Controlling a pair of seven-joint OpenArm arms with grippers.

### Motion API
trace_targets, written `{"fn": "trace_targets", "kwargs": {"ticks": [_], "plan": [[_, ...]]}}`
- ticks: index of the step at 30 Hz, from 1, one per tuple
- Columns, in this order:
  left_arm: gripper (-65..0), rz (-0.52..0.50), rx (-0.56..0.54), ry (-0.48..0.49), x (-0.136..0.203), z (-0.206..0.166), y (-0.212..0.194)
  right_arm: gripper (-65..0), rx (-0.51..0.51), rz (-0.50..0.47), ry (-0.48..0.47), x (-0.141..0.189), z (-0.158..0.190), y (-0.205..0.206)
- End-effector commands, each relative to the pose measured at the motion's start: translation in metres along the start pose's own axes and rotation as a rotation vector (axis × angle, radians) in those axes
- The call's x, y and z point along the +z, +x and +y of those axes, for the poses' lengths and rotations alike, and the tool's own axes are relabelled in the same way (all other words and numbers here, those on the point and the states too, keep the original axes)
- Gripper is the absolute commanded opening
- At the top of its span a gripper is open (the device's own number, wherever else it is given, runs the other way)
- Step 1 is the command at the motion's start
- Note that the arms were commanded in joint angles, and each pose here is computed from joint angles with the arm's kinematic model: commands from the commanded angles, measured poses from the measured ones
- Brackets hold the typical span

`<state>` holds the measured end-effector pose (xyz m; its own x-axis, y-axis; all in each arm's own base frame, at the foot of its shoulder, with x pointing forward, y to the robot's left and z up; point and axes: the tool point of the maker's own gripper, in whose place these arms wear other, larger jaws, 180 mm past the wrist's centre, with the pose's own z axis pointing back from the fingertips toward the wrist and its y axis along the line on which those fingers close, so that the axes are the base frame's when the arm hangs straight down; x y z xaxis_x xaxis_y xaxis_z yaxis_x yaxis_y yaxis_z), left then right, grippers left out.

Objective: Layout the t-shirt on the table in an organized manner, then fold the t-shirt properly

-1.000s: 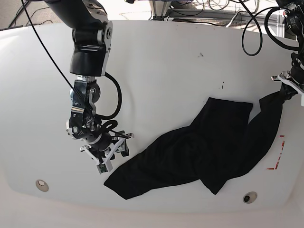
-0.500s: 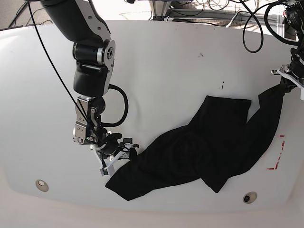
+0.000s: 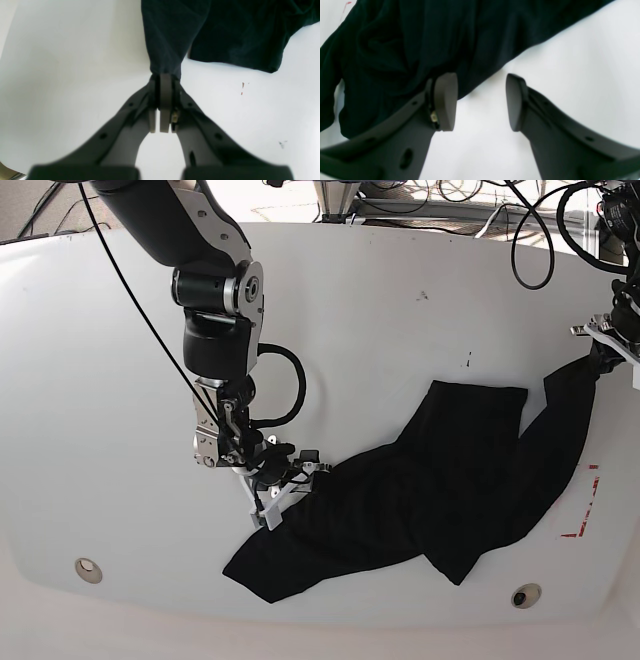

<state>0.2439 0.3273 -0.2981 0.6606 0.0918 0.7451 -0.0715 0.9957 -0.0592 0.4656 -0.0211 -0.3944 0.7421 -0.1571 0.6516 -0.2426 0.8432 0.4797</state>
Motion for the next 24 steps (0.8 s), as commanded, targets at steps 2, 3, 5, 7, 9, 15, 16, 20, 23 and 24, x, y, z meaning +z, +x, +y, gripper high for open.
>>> {"fn": "trace_targets", "kwargs": {"ticks": [2,3,5,7,9,15,16,20,23,24], "plan": [[-65.0,-0.035,-0.022,0.001,0.004,0.001,0.013,-34.4,-0.002,-0.058,0.027,-0.004,0.010,0.019],[-65.0,-0.035,-0.022,0.001,0.004,0.001,0.013,-34.2,-0.008,-0.055,0.030,-0.005,0.011,0.016],[-65.0,-0.035,-0.023,0.000,0.003,0.000,0.013,-34.2,-0.020,-0.047,0.034,-0.008,0.011,0.011],[-65.0,-0.035,-0.023,0.000,0.003,0.000,0.013,-34.2,-0.031,-0.046,0.039,-0.011,0.012,0.007],[-65.0,-0.035,-0.023,0.000,0.003,0.000,0.013,-34.2,-0.039,-0.049,0.040,-0.012,0.012,0.005],[-65.0,-0.034,-0.023,-0.001,0.003,0.000,0.012,-34.2,-0.048,-0.058,0.059,-0.017,0.023,0.003],[-65.0,-0.034,-0.023,-0.001,0.003,0.000,0.012,-34.2,-0.049,-0.057,0.062,-0.018,0.025,0.003],[-65.0,-0.035,-0.023,-0.001,0.003,0.000,0.013,-34.2,-0.051,-0.058,0.079,-0.021,0.034,0.003],[-65.0,-0.035,-0.024,-0.003,0.003,0.000,0.013,-34.2,-0.050,-0.061,0.079,-0.021,0.034,0.004],[-65.0,-0.035,-0.022,-0.003,0.003,-0.001,0.012,-34.2,-0.050,-0.063,0.079,-0.021,0.034,0.004]]}}
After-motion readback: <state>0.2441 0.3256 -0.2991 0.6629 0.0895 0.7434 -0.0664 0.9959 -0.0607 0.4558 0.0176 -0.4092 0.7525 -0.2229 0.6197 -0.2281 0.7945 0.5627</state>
